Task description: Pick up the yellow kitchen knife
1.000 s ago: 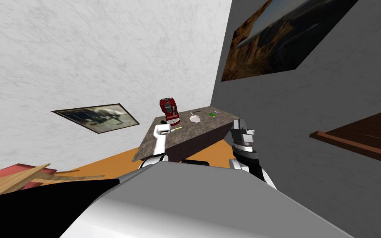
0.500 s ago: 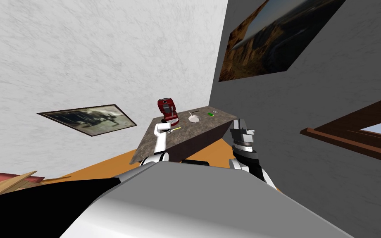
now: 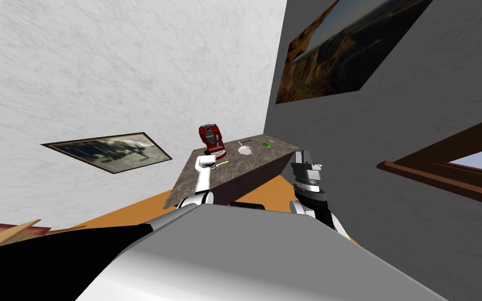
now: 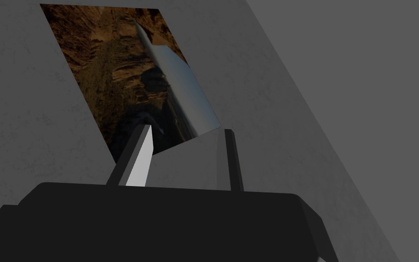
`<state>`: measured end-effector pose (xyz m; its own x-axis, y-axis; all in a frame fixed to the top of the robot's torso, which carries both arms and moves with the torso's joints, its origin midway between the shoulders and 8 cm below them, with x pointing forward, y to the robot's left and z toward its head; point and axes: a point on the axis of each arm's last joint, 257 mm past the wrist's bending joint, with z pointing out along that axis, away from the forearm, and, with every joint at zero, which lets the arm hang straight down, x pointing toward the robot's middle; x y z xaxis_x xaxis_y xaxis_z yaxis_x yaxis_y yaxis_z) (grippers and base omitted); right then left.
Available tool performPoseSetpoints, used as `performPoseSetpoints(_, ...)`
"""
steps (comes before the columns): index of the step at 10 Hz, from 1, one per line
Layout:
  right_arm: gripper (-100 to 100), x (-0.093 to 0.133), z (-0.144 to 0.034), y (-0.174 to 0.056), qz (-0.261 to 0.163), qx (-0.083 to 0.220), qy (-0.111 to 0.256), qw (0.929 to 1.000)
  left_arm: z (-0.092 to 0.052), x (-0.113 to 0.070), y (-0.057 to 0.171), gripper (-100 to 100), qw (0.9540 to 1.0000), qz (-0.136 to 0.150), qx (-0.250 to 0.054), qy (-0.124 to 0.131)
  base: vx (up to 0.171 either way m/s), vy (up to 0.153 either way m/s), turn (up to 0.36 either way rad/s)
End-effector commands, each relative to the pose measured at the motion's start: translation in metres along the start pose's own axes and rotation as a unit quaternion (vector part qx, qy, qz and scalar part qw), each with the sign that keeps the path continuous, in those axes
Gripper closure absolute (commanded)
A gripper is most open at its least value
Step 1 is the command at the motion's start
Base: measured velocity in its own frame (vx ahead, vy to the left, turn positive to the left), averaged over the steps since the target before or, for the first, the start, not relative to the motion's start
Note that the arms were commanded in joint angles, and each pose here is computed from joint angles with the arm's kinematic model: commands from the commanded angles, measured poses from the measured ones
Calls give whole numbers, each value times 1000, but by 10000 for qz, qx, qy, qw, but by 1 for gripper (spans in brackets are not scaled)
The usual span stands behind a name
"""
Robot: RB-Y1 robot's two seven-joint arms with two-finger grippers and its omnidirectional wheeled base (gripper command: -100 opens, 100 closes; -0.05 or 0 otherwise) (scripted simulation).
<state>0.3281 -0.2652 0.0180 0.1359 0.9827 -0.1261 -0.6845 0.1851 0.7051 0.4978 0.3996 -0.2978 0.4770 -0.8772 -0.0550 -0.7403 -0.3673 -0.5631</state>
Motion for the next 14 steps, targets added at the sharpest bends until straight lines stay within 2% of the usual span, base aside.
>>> performPoseSetpoints(1,0,0,0,0,0,0,0,10000,7,1,3,-100,10000,13,15,12,38,7,23)
performPoseSetpoints(2,0,0,0,0,0,0,0,10000,12,1,6,-100,10000,24,16,20,42,11,19)
performPoseSetpoints(3,0,0,0,0,0,0,0,10000,8,1,4,-100,10000,18,8,14,0,0,0)
performPoseSetpoints(4,0,0,0,0,0,0,0,10000,8,1,4,100,10000,19,17,16,0,0,0)
performPoseSetpoints(8,0,0,0,0,0,0,0,10000,8,1,4,100,10000,19,16,16,0,0,0)
performPoseSetpoints(10,0,0,0,0,0,0,0,10000,6,0,-2,-100,10000,42,31,-1,-65,0,-18)
performPoseSetpoints(14,0,0,0,0,1,-2,0,10000,-6,-7,-33,-100,9998,121,60,-125,-209,11,-83)
